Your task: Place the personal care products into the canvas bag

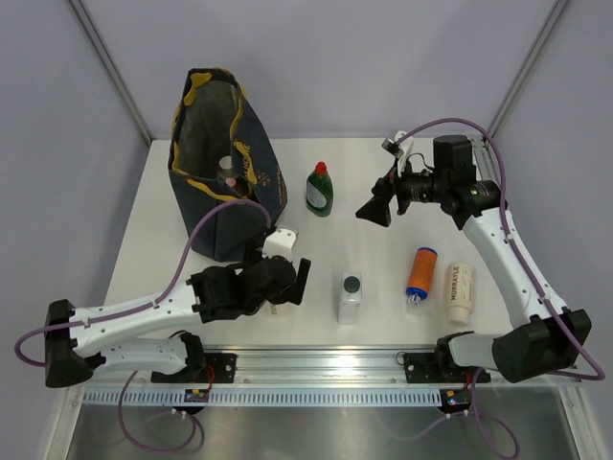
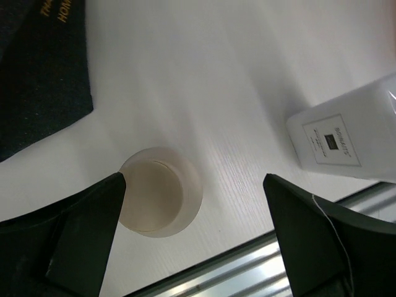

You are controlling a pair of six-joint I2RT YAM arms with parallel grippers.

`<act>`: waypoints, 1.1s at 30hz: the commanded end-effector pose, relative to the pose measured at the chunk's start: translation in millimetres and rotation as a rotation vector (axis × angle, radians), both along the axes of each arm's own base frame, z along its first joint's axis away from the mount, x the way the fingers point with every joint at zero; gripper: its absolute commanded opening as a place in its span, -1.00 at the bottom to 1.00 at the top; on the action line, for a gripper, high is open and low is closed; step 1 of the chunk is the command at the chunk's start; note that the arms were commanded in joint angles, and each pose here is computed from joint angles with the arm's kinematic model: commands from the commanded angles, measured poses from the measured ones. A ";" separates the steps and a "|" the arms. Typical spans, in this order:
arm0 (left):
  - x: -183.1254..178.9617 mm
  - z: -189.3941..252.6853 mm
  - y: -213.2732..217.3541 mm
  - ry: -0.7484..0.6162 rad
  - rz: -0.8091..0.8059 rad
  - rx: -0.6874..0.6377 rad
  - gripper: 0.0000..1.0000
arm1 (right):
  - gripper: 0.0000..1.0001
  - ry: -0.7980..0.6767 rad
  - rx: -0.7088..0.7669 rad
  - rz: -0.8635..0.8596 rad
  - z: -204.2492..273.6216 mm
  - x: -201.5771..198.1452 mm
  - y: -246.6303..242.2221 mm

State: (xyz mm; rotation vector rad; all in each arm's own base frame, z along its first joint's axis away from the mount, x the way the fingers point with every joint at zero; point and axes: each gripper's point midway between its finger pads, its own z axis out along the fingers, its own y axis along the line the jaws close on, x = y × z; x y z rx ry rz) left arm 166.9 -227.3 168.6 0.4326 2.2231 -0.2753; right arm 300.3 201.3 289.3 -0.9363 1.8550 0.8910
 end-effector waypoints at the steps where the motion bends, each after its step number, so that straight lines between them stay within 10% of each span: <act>1: 6.2 -17.1 10.7 0.003 0.099 0.058 0.98 | 0.99 -0.015 0.022 0.011 3.2 -8.8 -1.0; 19: -11.1 19.7 13.6 -0.039 0.006 -0.145 0.98 | 0.99 0.025 0.006 0.007 -15.0 -17.7 -4.5; 33: -1.8 -50.6 42.7 0.113 0.254 0.069 0.98 | 0.99 0.063 0.004 0.009 -26.8 -14.4 -3.3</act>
